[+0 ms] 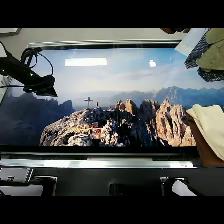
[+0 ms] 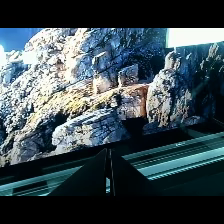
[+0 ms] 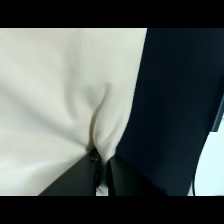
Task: Fold the clothes and pants, and hang the long-sleeved shirts on hangers.
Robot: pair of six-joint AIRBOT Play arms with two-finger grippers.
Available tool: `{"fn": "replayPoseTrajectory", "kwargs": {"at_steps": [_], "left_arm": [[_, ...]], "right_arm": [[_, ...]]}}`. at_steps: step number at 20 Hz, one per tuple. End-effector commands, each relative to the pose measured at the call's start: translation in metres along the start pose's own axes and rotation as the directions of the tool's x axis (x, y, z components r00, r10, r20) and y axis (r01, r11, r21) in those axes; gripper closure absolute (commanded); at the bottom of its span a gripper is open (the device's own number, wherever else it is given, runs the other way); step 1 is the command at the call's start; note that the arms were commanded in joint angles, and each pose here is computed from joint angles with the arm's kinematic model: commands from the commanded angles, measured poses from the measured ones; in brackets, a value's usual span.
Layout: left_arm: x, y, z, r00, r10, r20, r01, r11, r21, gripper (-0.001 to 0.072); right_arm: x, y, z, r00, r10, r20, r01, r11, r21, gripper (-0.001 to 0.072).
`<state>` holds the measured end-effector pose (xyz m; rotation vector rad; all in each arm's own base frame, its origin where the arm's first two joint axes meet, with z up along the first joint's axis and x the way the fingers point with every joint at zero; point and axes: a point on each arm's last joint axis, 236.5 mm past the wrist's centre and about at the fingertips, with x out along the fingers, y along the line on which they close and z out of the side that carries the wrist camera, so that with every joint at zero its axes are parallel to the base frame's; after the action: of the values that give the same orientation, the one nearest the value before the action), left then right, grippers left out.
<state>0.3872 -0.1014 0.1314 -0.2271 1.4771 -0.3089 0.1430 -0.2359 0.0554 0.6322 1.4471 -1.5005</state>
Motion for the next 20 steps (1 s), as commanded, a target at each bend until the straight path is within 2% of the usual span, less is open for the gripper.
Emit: {"fn": "replayPoseTrajectory", "kwargs": {"at_steps": [1, 6, 7, 9, 10, 11, 13, 14, 16, 17, 18, 20], "left_arm": [[0.000, 0.000, 0.000, 1.000, 0.000, 0.000, 0.000, 1.000, -0.001, 0.0688], [0.000, 0.000, 0.000, 1.000, 0.000, 0.001, 0.000, 1.000, -0.001, 0.0688], [0.000, 0.000, 0.000, 1.000, 0.000, 0.001, 0.000, 1.000, -0.001, 0.0688], [0.000, 0.003, 0.001, 1.000, 0.012, 0.003, -0.012, 1.000, -0.007, 0.0687], [0.000, 0.008, 0.001, 0.999, 0.036, 0.005, -0.036, 0.999, -0.019, 0.0685], [-0.001, 0.013, 0.002, 0.998, 0.057, 0.007, -0.057, 0.998, -0.027, 0.0680], [-0.001, 0.017, 0.002, 0.997, 0.072, 0.009, -0.072, 0.997, -0.031, 0.0681], [-0.001, 0.017, 0.002, 0.997, 0.072, 0.009, -0.072, 0.997, -0.031, 0.0681], [-0.001, 0.016, 0.003, 0.997, 0.071, 0.016, -0.071, 0.997, -0.026, 0.0687], [-0.003, 0.015, 0.007, 0.997, 0.069, 0.040, -0.068, 0.997, -0.025, 0.0688], [-0.006, 0.013, 0.013, 0.995, 0.066, 0.074, -0.065, 0.998, -0.022, 0.0689], [-0.015, 0.009, 0.023, 0.987, 0.058, 0.152, -0.056, 0.998, -0.017, 0.0689]], "right_arm": [[0.010, -0.004, 0.003, 0.999, -0.030, 0.028, 0.030, 0.999, -0.026, 0.0681], [0.012, -0.001, 0.008, 0.998, -0.021, 0.052, 0.023, 0.999, -0.037, 0.0678], [0.012, -0.002, 0.010, 0.998, -0.024, 0.061, 0.027, 0.998, -0.049, 0.0653], [0.010, -0.009, 0.019, 0.994, -0.056, 0.099, 0.062, 0.996, -0.058, 0.0498], [0.009, -0.008, 0.023, 0.992, -0.049, 0.117, 0.057, 0.996, -0.068, 0.0460], [0.005, -0.001, 0.028, 0.991, -0.012, 0.131, 0.022, 0.997, -0.079, 0.0460], [-0.018, 0.033, 0.038, 0.972, 0.175, 0.159, -0.163, 0.983, -0.083, 0.0460], [-0.036, 0.058, 0.042, 0.938, 0.303, 0.170, -0.287, 0.951, -0.113, 0.0462], [-0.090, 0.120, 0.036, 0.795, 0.585, 0.159, -0.547, 0.805, -0.230, 0.0472], [-0.117, 0.146, 0.024, 0.721, 0.678, 0.140, -0.622, 0.723, -0.299, 0.0535], [-0.141, 0.170, 0.003, 0.660, 0.744, 0.102, -0.663, 0.641, -0.387, 0.0579], [-0.173, 0.203, -0.054, 0.606, 0.796, 0.016, -0.654, 0.509, -0.559, 0.0659]]}}
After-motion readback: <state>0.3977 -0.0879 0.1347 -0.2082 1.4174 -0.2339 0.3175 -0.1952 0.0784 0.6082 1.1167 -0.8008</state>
